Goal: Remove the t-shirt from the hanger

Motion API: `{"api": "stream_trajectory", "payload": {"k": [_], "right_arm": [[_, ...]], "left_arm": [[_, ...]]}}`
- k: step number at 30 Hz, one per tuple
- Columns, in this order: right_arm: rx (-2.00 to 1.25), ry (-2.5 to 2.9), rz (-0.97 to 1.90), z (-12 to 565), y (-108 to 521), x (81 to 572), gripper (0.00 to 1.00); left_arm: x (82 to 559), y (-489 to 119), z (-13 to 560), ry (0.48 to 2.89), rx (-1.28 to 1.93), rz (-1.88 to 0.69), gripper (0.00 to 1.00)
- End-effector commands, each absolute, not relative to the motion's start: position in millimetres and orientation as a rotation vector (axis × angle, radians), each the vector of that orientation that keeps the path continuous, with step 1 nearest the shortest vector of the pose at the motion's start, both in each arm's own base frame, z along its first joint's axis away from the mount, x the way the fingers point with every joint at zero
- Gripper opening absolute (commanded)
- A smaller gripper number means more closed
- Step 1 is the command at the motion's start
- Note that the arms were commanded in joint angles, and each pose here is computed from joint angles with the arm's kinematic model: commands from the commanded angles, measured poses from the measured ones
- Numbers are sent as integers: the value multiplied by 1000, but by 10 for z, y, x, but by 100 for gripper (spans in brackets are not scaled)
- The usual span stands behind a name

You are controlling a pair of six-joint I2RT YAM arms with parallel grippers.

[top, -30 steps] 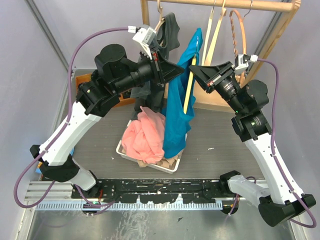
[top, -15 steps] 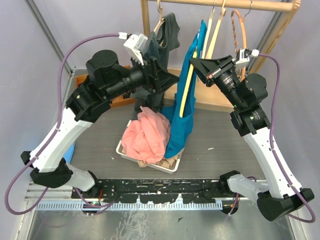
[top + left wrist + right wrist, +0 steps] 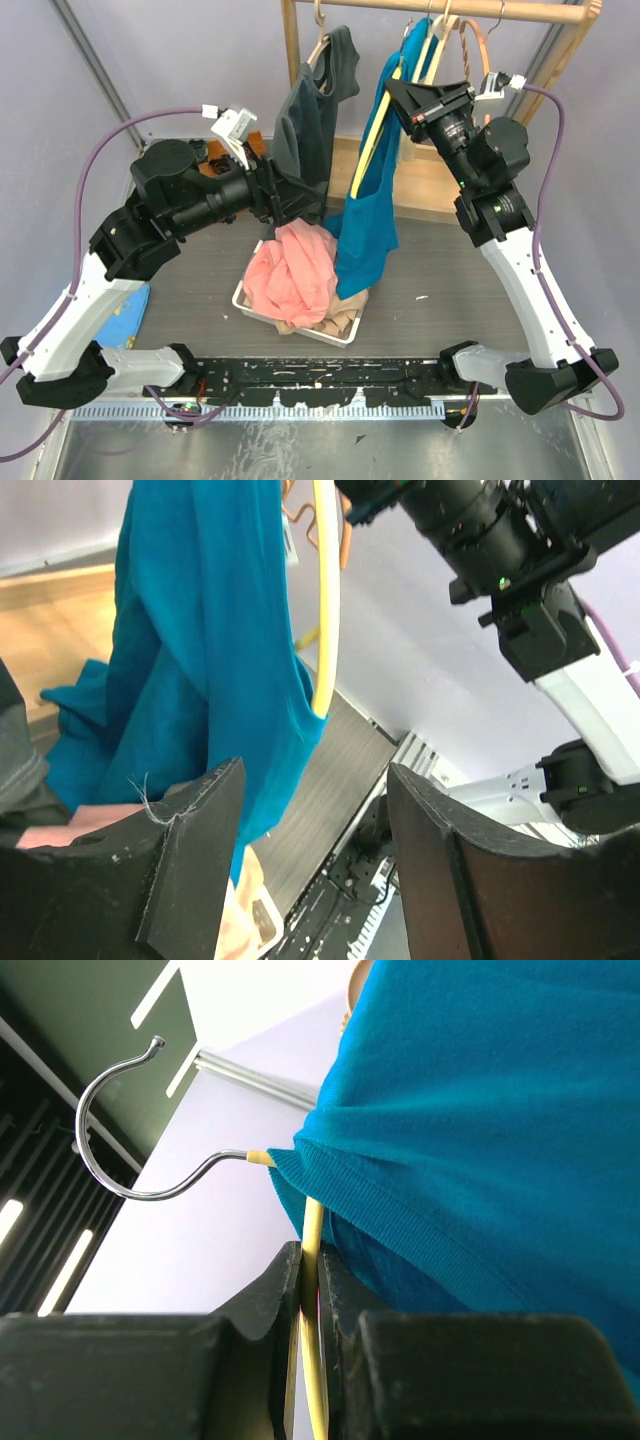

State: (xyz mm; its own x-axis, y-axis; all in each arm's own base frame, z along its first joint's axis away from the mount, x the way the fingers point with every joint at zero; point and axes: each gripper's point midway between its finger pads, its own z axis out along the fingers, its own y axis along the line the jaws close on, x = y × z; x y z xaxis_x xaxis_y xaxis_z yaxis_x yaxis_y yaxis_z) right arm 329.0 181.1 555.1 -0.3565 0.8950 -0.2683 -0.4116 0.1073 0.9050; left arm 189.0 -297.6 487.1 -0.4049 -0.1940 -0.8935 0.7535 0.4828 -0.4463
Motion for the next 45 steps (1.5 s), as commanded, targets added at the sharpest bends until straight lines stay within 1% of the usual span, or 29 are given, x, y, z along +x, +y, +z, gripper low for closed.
{"api": "stream_trajectory", "payload": {"k": [1,7,15,28,31,33,35,41,43,45], "right_arm": [[516,1058,1549,6145,1638,3140,1],[550,1029,1558,6187,1616,3226,1],[579,965,1580,6331,1557,3257,1],[587,894,1622,6556,1532,3290,1],[583,890,1625,6577,1532,3281,1],[581,887,1627,6586,1527,3266,1],[584,889,1628,6569,1526,3263,1],[585,877,1624,6597,1491,3210,1],[585,875,1621,6603,1482,3199,1],[586,874,1620,6614,1474,3181,1]], "left_arm": [[1810,-2973,4658,1749,492,-1130,65],[1783,-3110,4335,1829,528,-1089,64],[1868,-3189,4036,1879,507,-987,67],[2036,-3288,4051,1849,468,-936,70],[2052,-3298,4141,1824,460,-941,70],[2119,-3376,4068,1840,463,-920,69],[2144,-3380,4068,1837,455,-911,67],[2178,-3408,3999,1842,447,-901,48],[2183,-3398,3987,1845,442,-898,44],[2177,-3382,3982,1844,439,-897,35]]}}
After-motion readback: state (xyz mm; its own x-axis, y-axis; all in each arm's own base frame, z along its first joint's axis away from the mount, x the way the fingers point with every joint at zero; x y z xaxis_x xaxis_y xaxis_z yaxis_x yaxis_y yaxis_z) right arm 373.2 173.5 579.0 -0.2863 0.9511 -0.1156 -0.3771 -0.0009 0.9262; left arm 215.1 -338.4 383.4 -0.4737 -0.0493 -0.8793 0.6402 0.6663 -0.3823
